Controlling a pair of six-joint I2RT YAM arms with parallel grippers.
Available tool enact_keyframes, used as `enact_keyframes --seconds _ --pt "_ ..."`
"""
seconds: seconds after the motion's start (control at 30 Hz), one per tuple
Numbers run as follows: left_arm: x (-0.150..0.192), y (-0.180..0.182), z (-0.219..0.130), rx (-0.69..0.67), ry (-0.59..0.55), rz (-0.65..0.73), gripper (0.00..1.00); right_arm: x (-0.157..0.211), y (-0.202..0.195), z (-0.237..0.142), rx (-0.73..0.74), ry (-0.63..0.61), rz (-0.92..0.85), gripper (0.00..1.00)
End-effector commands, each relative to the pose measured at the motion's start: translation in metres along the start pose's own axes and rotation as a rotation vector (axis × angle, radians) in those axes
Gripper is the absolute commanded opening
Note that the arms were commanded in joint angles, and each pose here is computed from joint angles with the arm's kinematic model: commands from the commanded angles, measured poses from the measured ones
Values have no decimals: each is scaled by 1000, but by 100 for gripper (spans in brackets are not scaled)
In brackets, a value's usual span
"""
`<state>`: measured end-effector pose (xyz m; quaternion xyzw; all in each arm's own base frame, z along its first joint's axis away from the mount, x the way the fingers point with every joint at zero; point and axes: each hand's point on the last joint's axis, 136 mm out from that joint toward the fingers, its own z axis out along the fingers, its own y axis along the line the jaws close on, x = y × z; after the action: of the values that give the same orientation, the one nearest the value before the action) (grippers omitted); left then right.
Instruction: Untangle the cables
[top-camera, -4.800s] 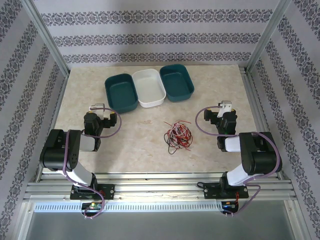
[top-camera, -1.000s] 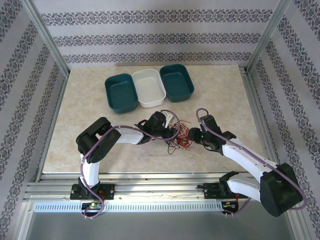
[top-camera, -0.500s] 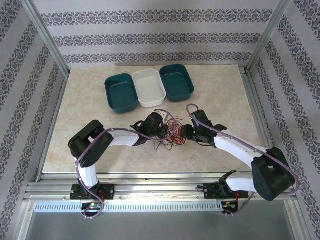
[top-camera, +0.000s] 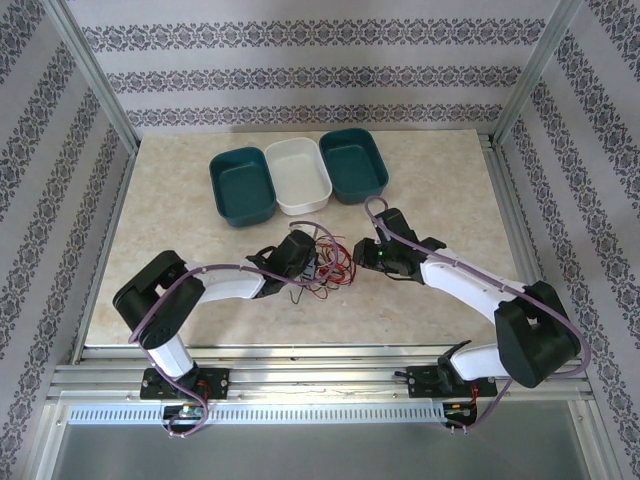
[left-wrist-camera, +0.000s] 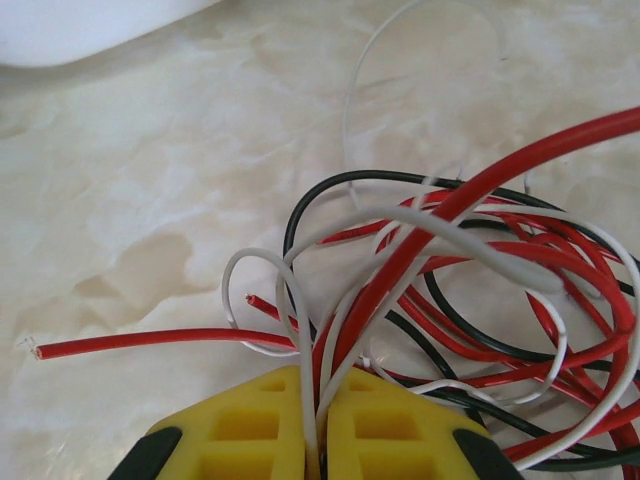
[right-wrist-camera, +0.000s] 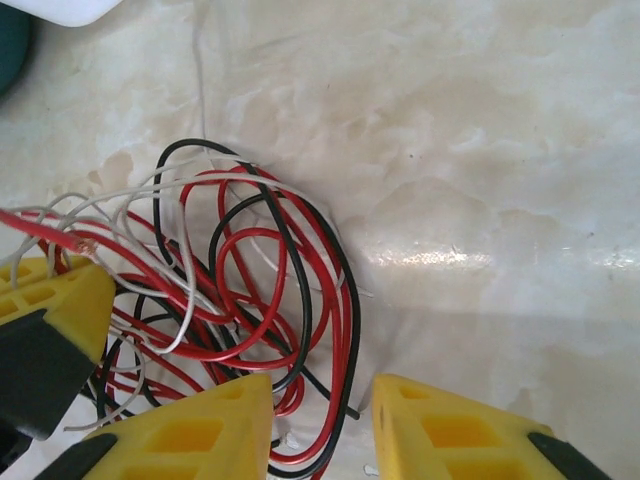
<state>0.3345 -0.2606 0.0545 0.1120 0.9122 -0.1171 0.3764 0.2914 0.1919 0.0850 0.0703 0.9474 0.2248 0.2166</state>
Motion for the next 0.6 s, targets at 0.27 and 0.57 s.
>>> enact_keyframes --seconds 0.27,0.57 --pt "0 18 -4 -29 1 -67 0 2 27 23 -64 73 6 16" --pt "6 18 -1 -21 13 -94 8 15 27 42 -72 143 92 15"
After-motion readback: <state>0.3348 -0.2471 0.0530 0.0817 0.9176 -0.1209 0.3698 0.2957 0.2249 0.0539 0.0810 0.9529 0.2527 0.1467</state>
